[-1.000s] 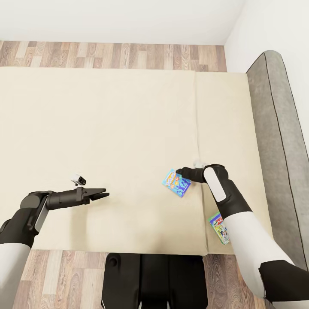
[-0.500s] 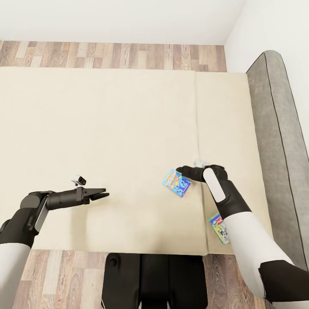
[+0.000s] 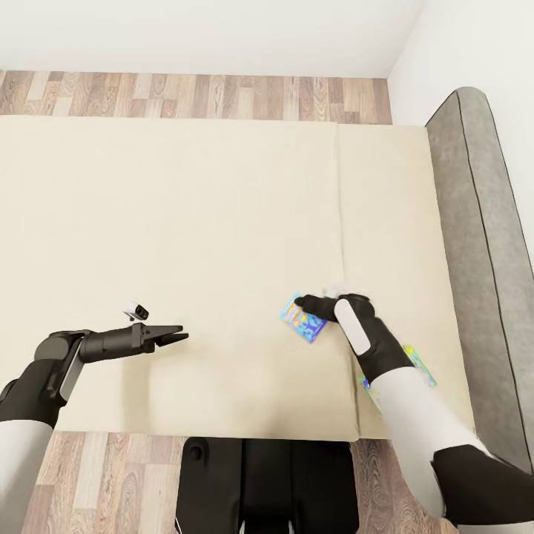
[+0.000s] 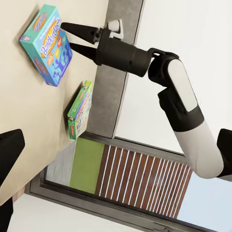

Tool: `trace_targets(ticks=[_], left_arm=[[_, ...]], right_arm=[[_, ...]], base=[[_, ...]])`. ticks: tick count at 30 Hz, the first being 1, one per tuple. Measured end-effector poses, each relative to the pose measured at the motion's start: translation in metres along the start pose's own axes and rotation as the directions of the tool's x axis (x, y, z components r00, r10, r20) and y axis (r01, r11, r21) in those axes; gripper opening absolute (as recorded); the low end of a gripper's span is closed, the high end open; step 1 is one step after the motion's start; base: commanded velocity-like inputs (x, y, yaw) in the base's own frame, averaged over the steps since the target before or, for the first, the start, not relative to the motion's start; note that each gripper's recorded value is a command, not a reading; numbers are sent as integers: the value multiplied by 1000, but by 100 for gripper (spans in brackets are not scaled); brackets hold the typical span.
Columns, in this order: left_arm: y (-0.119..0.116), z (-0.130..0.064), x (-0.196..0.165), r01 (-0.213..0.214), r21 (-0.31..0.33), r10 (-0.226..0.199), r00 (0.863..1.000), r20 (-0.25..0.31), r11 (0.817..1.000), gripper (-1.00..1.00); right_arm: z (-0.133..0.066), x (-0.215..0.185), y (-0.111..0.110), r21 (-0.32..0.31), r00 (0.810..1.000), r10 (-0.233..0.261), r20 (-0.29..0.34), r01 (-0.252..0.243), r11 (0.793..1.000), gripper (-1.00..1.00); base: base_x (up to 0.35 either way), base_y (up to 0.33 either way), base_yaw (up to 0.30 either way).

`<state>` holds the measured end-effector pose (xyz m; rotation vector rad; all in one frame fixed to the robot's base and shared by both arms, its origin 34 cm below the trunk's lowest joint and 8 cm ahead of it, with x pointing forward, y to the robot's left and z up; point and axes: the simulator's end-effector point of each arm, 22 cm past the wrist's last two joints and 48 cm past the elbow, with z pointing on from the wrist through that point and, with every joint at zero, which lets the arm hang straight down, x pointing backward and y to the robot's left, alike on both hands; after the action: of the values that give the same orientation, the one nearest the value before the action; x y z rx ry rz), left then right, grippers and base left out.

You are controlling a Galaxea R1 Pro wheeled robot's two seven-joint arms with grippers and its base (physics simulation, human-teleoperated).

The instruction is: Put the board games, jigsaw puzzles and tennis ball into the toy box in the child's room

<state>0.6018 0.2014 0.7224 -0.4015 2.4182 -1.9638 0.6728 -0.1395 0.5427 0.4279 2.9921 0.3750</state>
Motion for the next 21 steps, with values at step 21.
trace_targets(ticks=[21], left_arm=[[0,0,0,0,0,0,1000,1,1000,100]], right_arm=[[13,30,19,6,997,-54,-49,55,998,100]], base=[[0,0,0]])
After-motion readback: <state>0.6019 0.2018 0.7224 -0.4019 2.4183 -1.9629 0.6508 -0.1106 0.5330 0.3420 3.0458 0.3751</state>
